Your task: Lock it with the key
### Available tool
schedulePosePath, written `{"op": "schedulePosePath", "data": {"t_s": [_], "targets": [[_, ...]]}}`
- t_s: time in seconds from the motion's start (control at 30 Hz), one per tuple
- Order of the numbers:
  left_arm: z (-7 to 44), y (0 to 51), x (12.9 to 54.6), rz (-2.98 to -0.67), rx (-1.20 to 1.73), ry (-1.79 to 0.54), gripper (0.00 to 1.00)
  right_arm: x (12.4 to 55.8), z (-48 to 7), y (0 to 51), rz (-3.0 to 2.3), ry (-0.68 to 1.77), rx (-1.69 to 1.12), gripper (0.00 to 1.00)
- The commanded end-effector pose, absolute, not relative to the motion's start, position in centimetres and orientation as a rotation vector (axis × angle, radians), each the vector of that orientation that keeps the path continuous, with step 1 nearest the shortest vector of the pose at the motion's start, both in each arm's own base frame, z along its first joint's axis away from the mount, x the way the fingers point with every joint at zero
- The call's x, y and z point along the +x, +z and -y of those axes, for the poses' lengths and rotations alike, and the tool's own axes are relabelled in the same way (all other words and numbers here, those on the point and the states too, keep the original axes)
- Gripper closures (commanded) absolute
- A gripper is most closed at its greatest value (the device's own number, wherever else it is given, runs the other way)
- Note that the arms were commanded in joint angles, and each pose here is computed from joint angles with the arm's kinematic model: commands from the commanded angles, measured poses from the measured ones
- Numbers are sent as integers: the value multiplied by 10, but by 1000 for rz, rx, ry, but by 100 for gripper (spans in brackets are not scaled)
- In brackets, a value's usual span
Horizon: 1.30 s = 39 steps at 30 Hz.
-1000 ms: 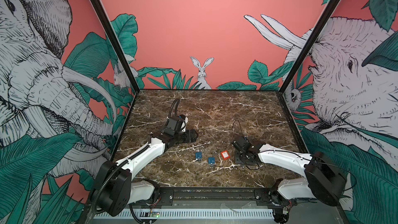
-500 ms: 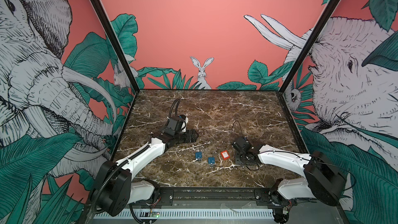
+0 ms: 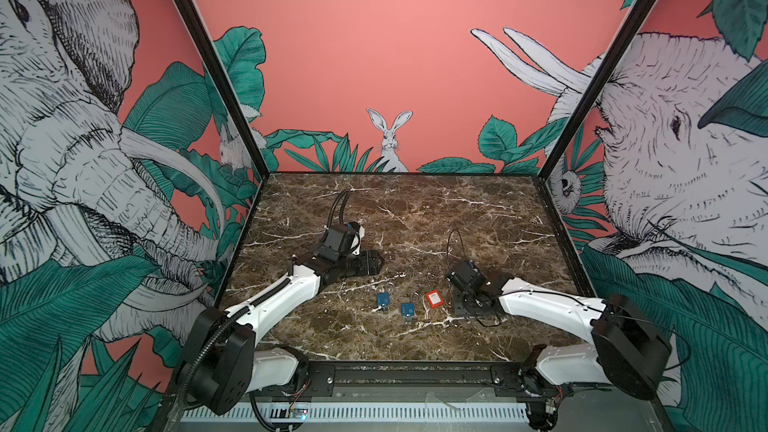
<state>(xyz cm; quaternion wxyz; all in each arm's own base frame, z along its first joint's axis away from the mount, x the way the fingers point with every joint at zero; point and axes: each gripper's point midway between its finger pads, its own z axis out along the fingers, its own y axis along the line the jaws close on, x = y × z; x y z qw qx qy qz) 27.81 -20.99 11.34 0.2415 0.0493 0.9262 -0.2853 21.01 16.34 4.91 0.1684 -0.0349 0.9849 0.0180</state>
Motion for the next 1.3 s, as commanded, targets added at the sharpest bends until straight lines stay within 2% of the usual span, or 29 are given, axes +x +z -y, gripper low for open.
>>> {"op": "schedulePosePath", "data": {"t_s": [0.0,0.27,0.53,0.73,0.93,1.1,1.27], "targets": [[222,130,287,-2478,178,-830,17,239,-181,86,-2686,21,-293,75],[254,151,290,-2396,251,-1063,18,273,-249,129,-2558,232,-598,77],[282,160,292,-2347,211,-1325,25,272,-290,144,-2446,429,-823,78],[292,159,295,-2330,197,-1392,27,262,-306,150,-2377,532,-939,78],[301,160,294,-2335,225,-1418,30,260,-316,150,-2364,537,-983,78],[308,155,294,-2356,232,-1430,38,260,-324,149,-2360,513,-999,78],[313,151,295,-2367,235,-1449,50,261,-327,149,-2356,485,-1010,78]]}}
